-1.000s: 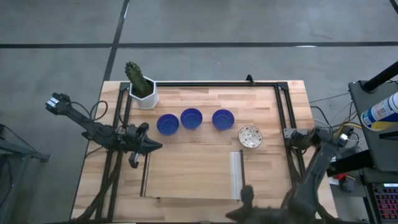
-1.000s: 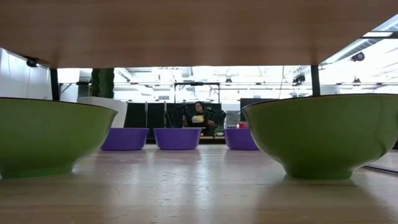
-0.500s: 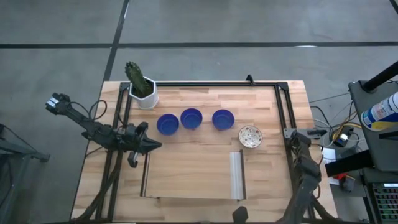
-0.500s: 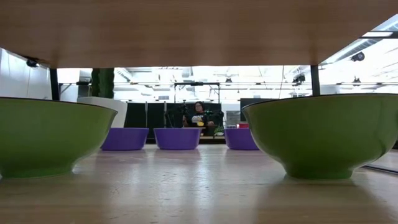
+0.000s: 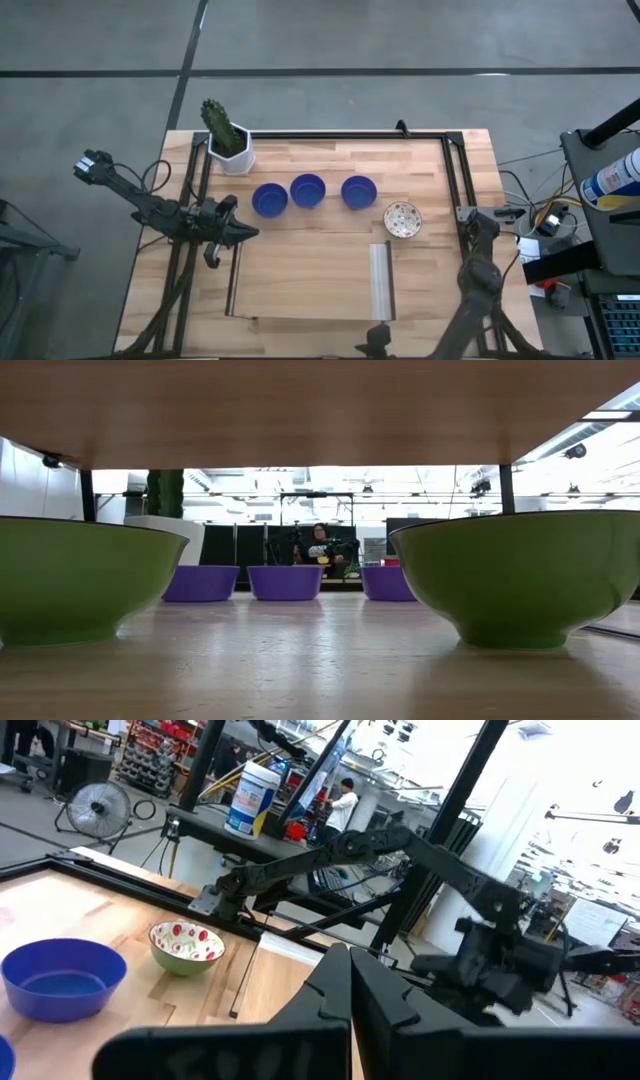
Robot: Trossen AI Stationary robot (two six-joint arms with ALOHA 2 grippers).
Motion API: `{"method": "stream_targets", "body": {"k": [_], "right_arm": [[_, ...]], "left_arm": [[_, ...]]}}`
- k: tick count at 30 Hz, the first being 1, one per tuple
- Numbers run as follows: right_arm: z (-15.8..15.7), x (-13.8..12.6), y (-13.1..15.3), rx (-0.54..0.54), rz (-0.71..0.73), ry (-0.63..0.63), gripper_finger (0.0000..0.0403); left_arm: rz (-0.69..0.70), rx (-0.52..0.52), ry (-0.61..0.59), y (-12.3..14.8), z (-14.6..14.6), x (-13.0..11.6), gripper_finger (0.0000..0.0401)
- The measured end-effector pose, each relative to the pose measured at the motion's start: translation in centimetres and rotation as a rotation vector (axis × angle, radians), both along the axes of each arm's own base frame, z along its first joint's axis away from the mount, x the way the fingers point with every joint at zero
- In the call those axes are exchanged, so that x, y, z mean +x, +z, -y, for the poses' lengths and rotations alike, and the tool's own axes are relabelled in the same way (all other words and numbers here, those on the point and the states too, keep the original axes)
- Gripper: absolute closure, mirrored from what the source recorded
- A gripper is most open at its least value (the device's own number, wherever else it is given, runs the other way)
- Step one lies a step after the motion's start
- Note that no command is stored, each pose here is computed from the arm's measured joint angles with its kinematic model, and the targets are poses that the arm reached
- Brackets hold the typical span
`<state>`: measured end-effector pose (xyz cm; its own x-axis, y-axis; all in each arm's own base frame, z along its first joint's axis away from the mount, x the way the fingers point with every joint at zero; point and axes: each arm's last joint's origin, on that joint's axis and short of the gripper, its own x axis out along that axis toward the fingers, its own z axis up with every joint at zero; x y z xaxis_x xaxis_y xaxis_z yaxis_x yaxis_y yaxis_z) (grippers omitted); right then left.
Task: Pick & Place Mini bowls
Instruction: Put the bottom right green bowl on the shelf
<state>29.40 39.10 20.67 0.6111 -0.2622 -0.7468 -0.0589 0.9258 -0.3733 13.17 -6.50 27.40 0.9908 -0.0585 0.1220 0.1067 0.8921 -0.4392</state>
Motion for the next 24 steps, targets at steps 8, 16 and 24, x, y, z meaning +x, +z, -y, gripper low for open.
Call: {"method": "stream_targets", "body": {"k": [8, 16, 24], "right_arm": [[0.3, 0.3, -3.3, -0.036, -0.065, -0.099, 0.0220], [1.3, 0.8, -5.5, -0.105, -0.071, -0.189, 0.0221], [2.3, 1.7, -6.3, -0.125, -0.072, -0.254, 0.0221]], "left_arm": [[0.000, 0.000, 0.000, 0.0, 0.0, 0.0, 0.0401], [0.000, 0.000, 0.000, 0.0, 0.0, 0.0, 0.0401], [-0.002, 0.002, -0.004, -0.1, 0.0, 0.0, 0.0401]]}}
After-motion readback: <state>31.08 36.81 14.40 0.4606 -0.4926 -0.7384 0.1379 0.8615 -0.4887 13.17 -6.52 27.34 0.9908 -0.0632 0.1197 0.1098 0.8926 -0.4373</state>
